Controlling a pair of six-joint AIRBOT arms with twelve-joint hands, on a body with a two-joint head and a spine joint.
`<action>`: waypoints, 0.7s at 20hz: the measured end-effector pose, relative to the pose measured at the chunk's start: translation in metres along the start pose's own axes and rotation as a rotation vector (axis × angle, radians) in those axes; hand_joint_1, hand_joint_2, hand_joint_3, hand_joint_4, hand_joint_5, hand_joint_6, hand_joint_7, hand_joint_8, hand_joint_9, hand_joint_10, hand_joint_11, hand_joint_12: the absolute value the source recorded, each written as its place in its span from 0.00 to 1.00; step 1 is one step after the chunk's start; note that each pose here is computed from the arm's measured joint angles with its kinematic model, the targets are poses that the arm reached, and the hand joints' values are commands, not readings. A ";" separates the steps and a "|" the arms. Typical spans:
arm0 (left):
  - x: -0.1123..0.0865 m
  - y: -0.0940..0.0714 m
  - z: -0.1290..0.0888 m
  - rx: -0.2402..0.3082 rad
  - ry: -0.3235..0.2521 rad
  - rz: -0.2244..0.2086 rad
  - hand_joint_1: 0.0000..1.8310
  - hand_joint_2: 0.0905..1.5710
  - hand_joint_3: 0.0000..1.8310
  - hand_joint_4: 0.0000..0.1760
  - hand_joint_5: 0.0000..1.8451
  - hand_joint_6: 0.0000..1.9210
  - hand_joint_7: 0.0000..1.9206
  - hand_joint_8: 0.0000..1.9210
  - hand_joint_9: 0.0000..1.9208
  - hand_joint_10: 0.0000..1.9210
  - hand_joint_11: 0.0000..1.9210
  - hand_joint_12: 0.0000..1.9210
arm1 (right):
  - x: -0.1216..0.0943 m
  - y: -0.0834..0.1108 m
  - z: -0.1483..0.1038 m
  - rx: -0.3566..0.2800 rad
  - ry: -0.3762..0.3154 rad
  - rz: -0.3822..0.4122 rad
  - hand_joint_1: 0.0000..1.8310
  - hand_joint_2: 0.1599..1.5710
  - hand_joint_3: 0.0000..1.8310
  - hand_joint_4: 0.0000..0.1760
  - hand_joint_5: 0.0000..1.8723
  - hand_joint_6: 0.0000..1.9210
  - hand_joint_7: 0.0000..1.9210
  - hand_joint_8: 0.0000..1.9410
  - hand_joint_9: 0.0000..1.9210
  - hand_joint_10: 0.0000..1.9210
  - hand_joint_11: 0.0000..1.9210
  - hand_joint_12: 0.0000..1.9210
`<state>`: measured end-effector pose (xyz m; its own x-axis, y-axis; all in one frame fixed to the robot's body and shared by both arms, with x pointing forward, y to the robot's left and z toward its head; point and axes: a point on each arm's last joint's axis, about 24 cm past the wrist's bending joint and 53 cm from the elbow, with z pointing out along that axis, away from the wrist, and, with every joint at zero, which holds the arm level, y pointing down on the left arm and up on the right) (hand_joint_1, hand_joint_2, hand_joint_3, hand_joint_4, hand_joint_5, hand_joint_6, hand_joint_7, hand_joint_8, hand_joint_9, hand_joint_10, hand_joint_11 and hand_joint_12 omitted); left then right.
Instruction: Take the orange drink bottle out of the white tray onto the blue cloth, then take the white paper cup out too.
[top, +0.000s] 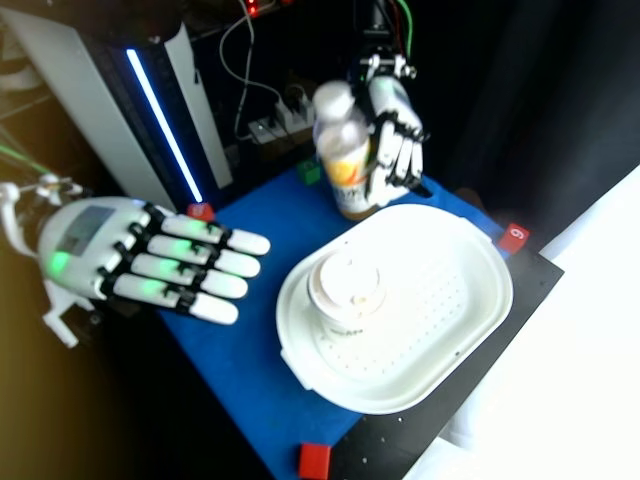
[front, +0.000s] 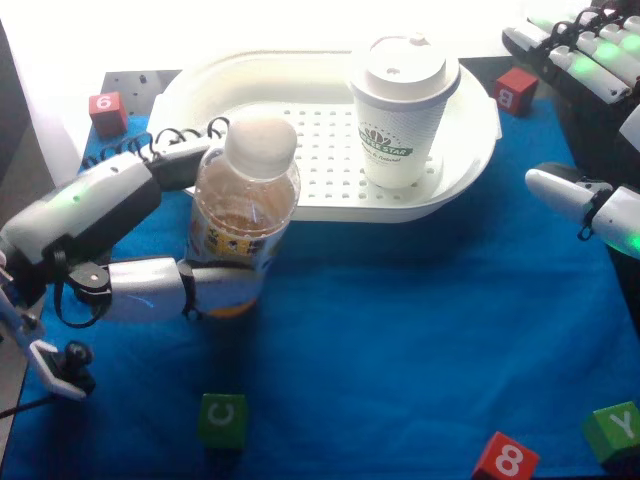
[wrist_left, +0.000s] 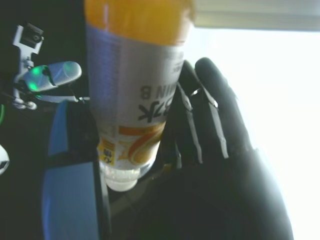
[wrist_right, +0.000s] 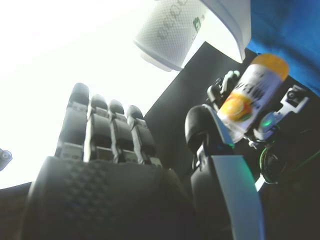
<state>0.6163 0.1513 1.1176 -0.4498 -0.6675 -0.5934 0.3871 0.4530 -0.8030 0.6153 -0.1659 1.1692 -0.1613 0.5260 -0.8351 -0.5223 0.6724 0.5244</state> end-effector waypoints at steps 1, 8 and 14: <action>-0.001 0.001 -0.002 -0.004 -0.006 -0.005 0.24 0.69 0.00 0.82 0.03 0.01 0.01 0.00 0.01 0.00 0.00 0.04 | 0.000 0.000 0.000 0.000 0.000 0.000 0.26 0.87 0.00 0.00 0.00 0.00 0.00 0.00 0.00 0.00 0.00 0.00; -0.015 -0.008 -0.030 0.000 -0.039 0.026 0.26 0.63 0.00 0.91 0.00 0.00 0.00 0.00 0.00 0.00 0.00 0.00 | -0.001 0.000 0.000 -0.003 -0.001 -0.005 0.26 0.87 0.00 0.00 0.00 0.00 0.00 0.00 0.00 0.00 0.00 0.00; -0.037 -0.011 -0.050 -0.014 -0.113 0.099 0.27 0.60 0.00 0.79 0.00 0.00 0.00 0.00 0.00 0.00 0.00 0.00 | -0.012 0.005 0.012 -0.031 -0.025 -0.020 0.23 0.81 0.00 0.00 0.00 0.00 0.00 0.00 0.00 0.00 0.00 0.00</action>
<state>0.5888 0.2008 1.1455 -0.3166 -0.6811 -0.6602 0.4138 0.5272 -0.7422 0.6249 -0.1622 1.1838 -0.1292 0.5256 -0.8408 -0.5508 0.6671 0.5016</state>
